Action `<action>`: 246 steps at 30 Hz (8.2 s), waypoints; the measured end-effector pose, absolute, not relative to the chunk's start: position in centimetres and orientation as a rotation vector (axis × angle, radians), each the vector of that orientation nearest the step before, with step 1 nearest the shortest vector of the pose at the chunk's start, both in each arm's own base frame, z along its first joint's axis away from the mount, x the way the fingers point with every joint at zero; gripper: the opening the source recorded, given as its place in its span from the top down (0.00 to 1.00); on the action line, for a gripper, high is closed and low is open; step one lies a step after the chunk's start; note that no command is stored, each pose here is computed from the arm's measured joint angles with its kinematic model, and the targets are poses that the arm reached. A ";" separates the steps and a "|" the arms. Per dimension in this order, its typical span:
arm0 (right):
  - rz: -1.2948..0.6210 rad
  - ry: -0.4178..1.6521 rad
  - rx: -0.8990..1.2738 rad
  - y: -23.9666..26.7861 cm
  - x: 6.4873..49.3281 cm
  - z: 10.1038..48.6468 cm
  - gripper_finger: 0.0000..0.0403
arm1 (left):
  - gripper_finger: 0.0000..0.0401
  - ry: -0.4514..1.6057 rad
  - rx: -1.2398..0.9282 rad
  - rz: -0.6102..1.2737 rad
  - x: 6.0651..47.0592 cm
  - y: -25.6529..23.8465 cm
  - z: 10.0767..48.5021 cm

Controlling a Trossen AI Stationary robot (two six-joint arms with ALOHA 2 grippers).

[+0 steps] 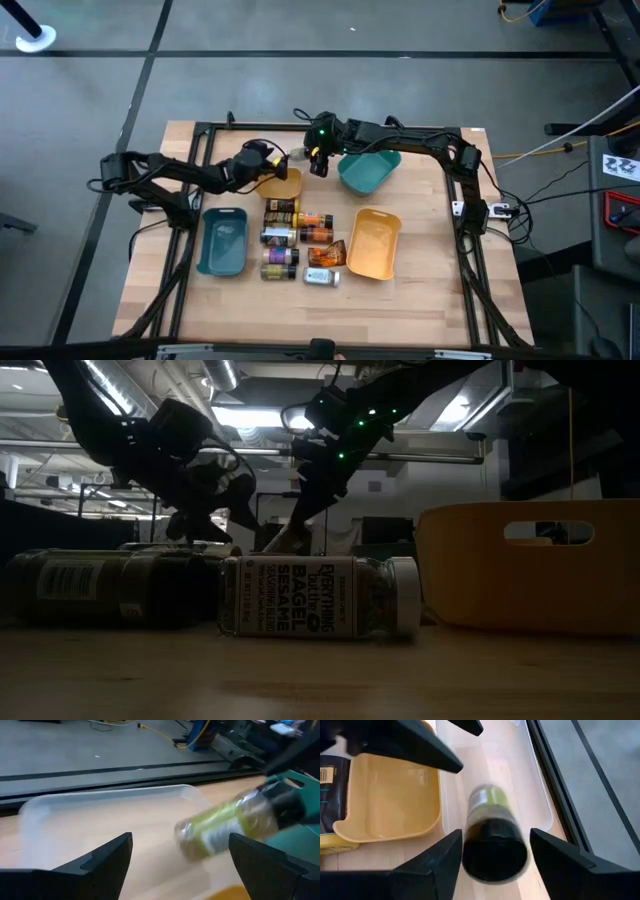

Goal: Sort spices by type
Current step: Put the black seasoning bottle into the transparent bin, then put the yellow seasoning can into the top yellow bin

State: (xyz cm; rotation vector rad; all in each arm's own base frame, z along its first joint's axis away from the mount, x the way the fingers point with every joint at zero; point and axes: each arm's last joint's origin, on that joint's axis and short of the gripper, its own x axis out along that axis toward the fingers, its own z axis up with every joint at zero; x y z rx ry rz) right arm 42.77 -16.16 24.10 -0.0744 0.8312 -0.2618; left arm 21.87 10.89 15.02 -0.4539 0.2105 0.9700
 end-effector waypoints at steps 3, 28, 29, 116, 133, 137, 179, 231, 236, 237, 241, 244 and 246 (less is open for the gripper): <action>-0.262 0.830 -0.075 -16.2 42.8 24.1 0.36 | 0.20 0.217 -0.457 0.991 21.7 11.2 14.9; -0.358 0.786 -0.165 -16.0 41.5 27.5 0.36 | 0.20 0.157 -0.438 0.934 21.4 10.6 16.9; -0.358 0.783 -0.165 -15.9 41.3 27.9 0.36 | 0.20 0.159 -0.439 0.931 21.4 10.5 16.9; 0.110 1.166 -0.071 -1.6 44.1 24.2 0.51 | 0.20 0.322 -0.228 0.189 21.4 -1.5 19.7; -0.112 0.788 -0.120 -14.2 46.5 26.9 0.50 | 0.20 0.101 -0.210 0.175 18.8 -1.2 23.8; -0.081 0.730 -0.093 -16.6 47.5 24.8 0.50 | 0.20 0.102 -0.194 0.201 18.7 -1.1 23.8; -0.222 0.793 -0.182 -20.5 47.2 21.8 0.33 | 0.20 0.176 -0.190 0.238 18.6 -1.0 23.1; -0.025 1.090 -0.196 4.6 30.6 34.8 0.33 | 0.20 1.019 0.035 0.365 24.2 2.4 16.6; -0.053 1.120 -0.153 4.6 30.5 31.4 0.33 | 0.20 1.070 0.056 0.354 24.6 2.3 15.3; -0.057 1.123 -0.149 4.5 30.5 30.6 0.33 | 0.20 1.088 0.058 0.352 24.7 2.3 14.9; -0.070 1.134 -0.132 4.5 30.5 27.8 0.33 | 0.21 1.098 0.060 0.352 24.8 2.3 14.5; -0.078 1.124 -0.116 4.5 30.5 25.8 0.33 | 0.24 1.106 0.061 0.351 24.8 2.3 14.4; -0.085 1.146 -0.111 4.4 30.2 24.6 0.33 | 0.28 1.105 0.061 0.351 24.8 2.3 14.4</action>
